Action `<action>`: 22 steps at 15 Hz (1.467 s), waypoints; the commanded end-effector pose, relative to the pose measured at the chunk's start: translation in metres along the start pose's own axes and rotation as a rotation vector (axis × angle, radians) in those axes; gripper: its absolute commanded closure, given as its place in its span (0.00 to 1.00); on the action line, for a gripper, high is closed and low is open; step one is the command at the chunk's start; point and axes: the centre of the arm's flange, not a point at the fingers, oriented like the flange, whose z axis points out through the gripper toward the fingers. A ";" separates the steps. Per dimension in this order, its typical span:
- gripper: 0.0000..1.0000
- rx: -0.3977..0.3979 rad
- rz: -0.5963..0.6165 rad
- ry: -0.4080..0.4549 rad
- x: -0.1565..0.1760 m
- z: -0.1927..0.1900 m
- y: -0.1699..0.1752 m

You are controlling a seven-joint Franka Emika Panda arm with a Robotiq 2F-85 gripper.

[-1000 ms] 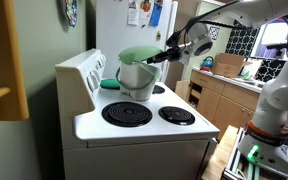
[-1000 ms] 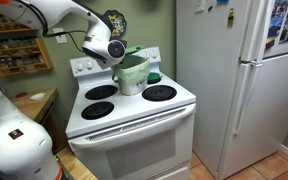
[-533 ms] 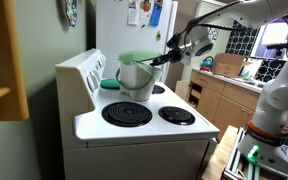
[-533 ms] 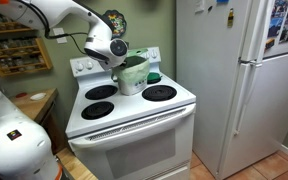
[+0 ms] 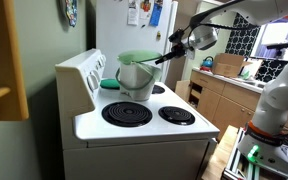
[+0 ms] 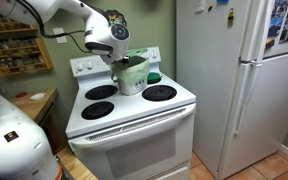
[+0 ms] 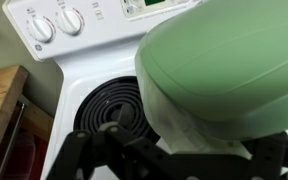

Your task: Close the open bin

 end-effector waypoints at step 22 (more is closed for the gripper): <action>0.00 -0.125 -0.902 0.500 -0.071 -0.137 0.005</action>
